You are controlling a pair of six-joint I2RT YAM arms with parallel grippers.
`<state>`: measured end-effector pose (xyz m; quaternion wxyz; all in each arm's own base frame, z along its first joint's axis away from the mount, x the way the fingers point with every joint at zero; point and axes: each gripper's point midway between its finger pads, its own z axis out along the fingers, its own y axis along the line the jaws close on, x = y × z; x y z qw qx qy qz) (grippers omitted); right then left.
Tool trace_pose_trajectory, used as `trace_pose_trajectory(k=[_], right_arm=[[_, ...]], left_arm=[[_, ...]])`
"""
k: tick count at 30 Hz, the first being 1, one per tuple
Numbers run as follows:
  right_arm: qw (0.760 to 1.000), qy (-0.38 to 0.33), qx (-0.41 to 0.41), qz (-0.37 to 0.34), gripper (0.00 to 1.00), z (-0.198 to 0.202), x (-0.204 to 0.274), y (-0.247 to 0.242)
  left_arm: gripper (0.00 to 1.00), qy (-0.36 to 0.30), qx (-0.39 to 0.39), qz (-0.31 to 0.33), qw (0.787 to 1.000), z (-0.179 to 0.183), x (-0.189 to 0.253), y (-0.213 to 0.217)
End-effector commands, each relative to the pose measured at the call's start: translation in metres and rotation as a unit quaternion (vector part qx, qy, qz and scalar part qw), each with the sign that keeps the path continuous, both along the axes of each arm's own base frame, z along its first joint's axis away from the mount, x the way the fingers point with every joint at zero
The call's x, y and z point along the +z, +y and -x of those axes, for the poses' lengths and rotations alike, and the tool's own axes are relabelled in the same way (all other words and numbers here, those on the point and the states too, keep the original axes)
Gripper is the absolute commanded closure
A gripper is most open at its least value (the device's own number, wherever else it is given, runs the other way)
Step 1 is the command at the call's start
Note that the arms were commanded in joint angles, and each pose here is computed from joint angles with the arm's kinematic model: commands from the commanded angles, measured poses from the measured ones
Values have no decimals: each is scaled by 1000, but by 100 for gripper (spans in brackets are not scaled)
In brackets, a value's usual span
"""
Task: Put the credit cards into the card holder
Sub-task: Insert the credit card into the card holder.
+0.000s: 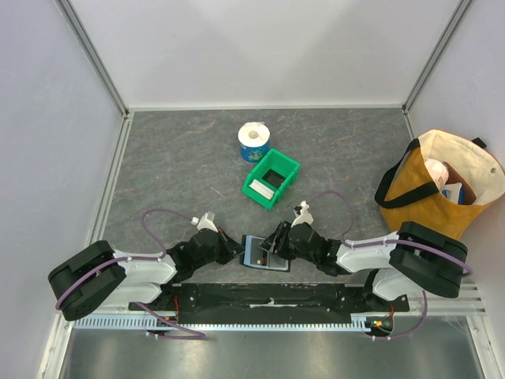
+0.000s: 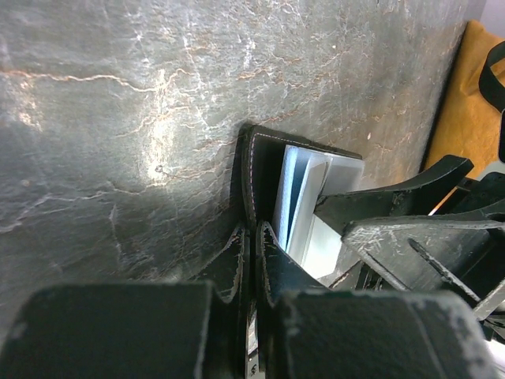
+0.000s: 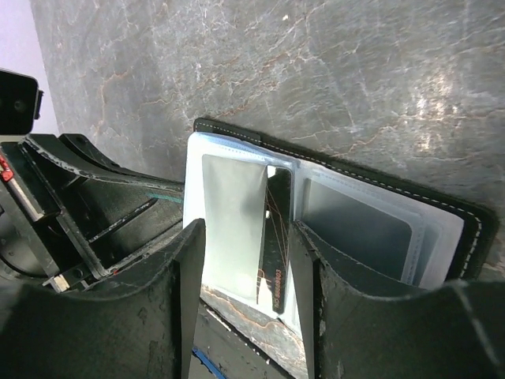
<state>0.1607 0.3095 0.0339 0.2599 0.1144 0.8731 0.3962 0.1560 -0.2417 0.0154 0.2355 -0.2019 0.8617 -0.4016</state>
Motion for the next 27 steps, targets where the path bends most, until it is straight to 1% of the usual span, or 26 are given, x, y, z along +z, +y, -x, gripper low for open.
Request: trace_pose_trajectory(k=[1, 6, 8, 9, 12, 13, 18, 21, 25, 27], right_arm=[[999, 9, 35, 25, 47, 10, -12, 7], [998, -8, 55, -9, 48, 8, 4, 26], [998, -14, 59, -18, 51, 6, 11, 32], [998, -16, 63, -25, 53, 6, 14, 35], [997, -16, 70, -39, 69, 7, 21, 41], [996, -14, 73, -40, 70, 8, 21, 42], [996, -18, 68, -46, 74, 7, 29, 40], [997, -24, 59, -53, 74, 7, 35, 34], [996, -30, 66, -58, 74, 8, 41, 36], [995, -26, 74, -60, 72, 9, 40, 39]], left_arm=[[98, 39, 7, -94, 995, 15, -42, 33], [98, 41, 7, -93, 995, 16, -42, 33], [98, 42, 8, -95, 995, 16, -43, 34], [98, 41, 8, -94, 995, 16, -43, 33], [98, 42, 8, -95, 995, 16, -43, 34], [98, 41, 8, -95, 995, 16, -43, 33], [98, 40, 12, -98, 994, 15, -42, 36], [98, 40, 14, -100, 994, 15, -42, 37], [98, 39, 18, -100, 994, 15, -41, 38], [98, 40, 17, -100, 994, 15, -41, 38]])
